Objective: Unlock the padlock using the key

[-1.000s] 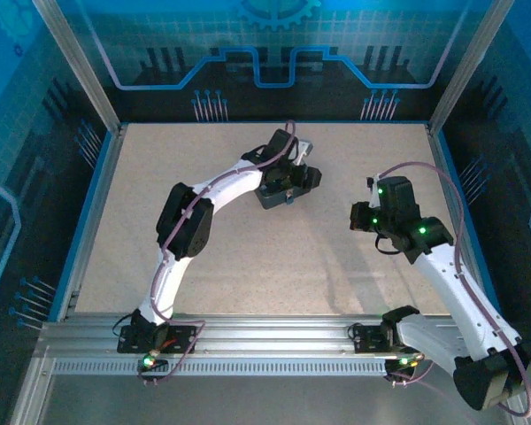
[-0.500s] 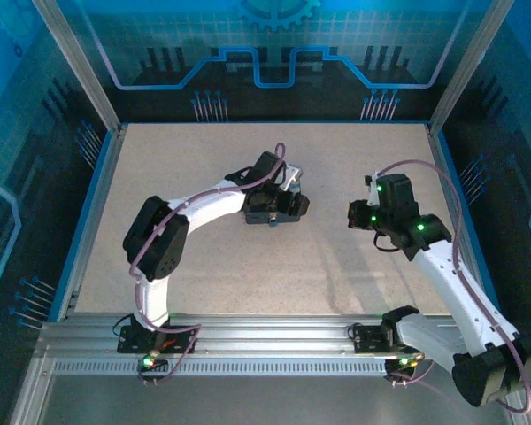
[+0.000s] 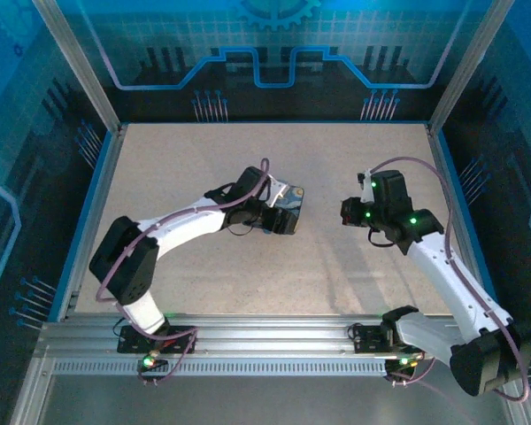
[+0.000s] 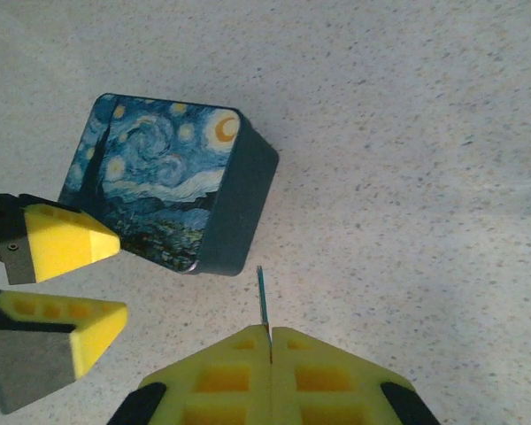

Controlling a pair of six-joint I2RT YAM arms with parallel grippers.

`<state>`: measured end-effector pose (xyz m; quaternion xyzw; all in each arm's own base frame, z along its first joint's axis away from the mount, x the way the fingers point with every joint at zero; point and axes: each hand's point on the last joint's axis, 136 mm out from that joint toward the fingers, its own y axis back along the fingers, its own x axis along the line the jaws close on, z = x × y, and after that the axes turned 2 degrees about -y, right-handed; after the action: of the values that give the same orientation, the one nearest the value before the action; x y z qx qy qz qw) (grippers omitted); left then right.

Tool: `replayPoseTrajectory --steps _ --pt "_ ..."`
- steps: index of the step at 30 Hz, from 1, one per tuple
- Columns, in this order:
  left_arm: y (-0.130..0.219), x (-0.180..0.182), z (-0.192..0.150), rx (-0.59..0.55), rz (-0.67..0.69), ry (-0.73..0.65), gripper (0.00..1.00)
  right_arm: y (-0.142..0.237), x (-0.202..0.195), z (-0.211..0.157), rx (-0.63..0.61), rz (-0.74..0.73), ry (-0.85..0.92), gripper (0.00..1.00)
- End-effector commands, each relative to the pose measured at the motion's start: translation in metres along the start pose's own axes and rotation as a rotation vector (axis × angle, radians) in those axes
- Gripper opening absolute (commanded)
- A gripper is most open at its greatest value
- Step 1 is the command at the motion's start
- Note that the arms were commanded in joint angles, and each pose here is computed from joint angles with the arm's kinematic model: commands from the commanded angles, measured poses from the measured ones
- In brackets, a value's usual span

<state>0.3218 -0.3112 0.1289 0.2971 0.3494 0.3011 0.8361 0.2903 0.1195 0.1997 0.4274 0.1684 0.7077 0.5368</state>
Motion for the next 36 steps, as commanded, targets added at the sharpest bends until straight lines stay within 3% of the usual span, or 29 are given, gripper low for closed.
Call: replayPoseTrajectory --steps 1,6,15,27,36 --pt "0.025 -0.015 0.015 -0.102 -0.034 -0.008 0.78 -0.013 0.023 -0.004 0.019 0.112 0.012 0.00" --pt "0.046 -0.003 0.004 -0.146 0.014 0.042 0.82 -0.037 0.064 0.000 0.031 0.297 0.017 0.00" --pt "0.061 0.054 -0.025 -0.203 -0.008 0.416 0.83 -0.096 0.092 -0.001 0.101 0.375 0.010 0.00" --pt "0.029 0.073 -0.028 -0.207 -0.025 0.459 0.83 -0.158 0.098 -0.011 0.185 0.432 -0.054 0.00" --pt "0.011 0.090 -0.016 -0.220 -0.006 0.455 0.86 -0.172 0.083 -0.033 0.229 0.404 -0.096 0.00"
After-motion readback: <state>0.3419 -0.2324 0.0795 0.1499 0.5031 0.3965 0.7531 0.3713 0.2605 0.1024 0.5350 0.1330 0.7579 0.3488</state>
